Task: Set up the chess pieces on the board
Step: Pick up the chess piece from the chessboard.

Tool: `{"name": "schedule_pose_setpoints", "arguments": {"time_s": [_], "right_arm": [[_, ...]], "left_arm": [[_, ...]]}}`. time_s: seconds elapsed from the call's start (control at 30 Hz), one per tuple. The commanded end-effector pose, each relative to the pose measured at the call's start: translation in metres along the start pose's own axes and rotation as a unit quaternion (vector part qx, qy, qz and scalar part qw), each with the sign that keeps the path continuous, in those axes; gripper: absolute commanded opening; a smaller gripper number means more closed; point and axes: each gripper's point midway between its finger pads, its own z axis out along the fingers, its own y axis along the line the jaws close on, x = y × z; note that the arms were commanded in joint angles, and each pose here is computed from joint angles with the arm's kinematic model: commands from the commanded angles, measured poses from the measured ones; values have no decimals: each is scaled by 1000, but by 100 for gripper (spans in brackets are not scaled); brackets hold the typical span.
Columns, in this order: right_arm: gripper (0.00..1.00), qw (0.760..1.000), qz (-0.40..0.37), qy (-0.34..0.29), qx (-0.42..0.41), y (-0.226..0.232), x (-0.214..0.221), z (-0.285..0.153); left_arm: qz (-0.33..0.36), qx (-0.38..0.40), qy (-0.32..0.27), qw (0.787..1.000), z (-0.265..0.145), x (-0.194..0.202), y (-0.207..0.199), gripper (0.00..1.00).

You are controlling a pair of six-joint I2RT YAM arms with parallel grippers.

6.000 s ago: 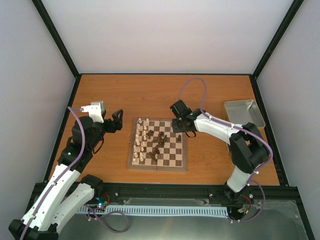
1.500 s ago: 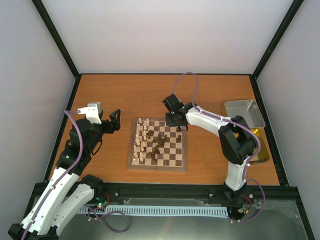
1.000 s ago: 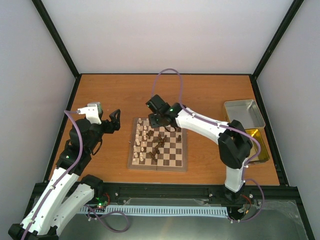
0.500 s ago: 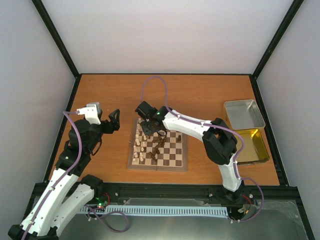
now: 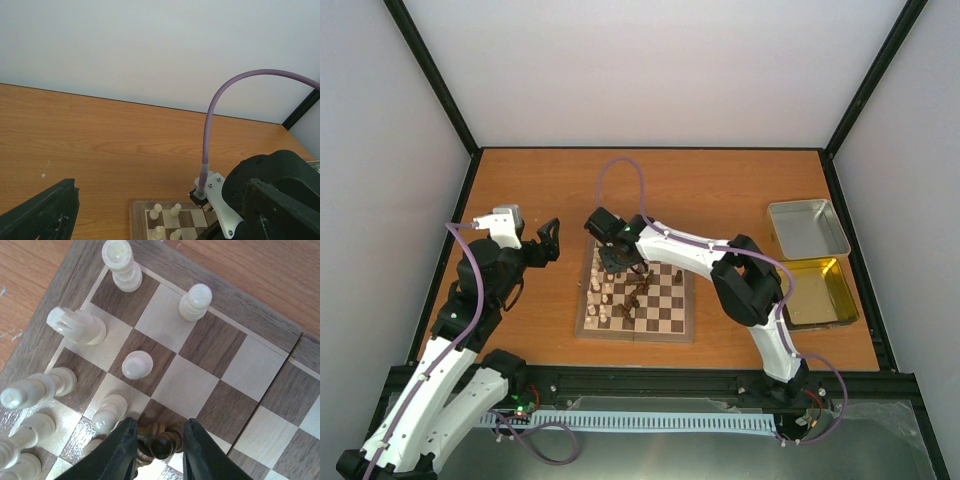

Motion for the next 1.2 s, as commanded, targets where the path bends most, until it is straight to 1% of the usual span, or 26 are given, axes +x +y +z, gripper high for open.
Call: {"name": "schedule_pose_setpoints", "arguments": {"time_s": [0.0, 0.17, 0.37, 0.6, 0.7, 0.9, 1.17], "right_arm": [[25, 1000, -5, -3, 15, 1, -4, 4], [15, 999, 2, -5, 33, -6, -3, 4], [11, 999, 10, -19, 47, -15, -5, -6], [10, 997, 29, -56, 42, -23, -10, -27], [10, 996, 44, -80, 21, -26, -12, -38], [10, 988, 69, -126, -51, -28, -17, -63], [10, 979, 84, -144, -119, -31, -3, -73]], "left_arm": [[-2, 1, -12, 1000, -2, -8, -2, 90], [-2, 1, -12, 1000, -2, -7, -2, 90], [-3, 1, -12, 1000, -2, -7, -2, 90], [-2, 2, -10, 1000, -1, -6, -2, 90], [-3, 5, -10, 1000, -2, -6, -3, 90], [-2, 16, 1, 1000, 2, -2, -7, 90], [3, 60, 30, 998, 8, 11, -22, 90]]}}
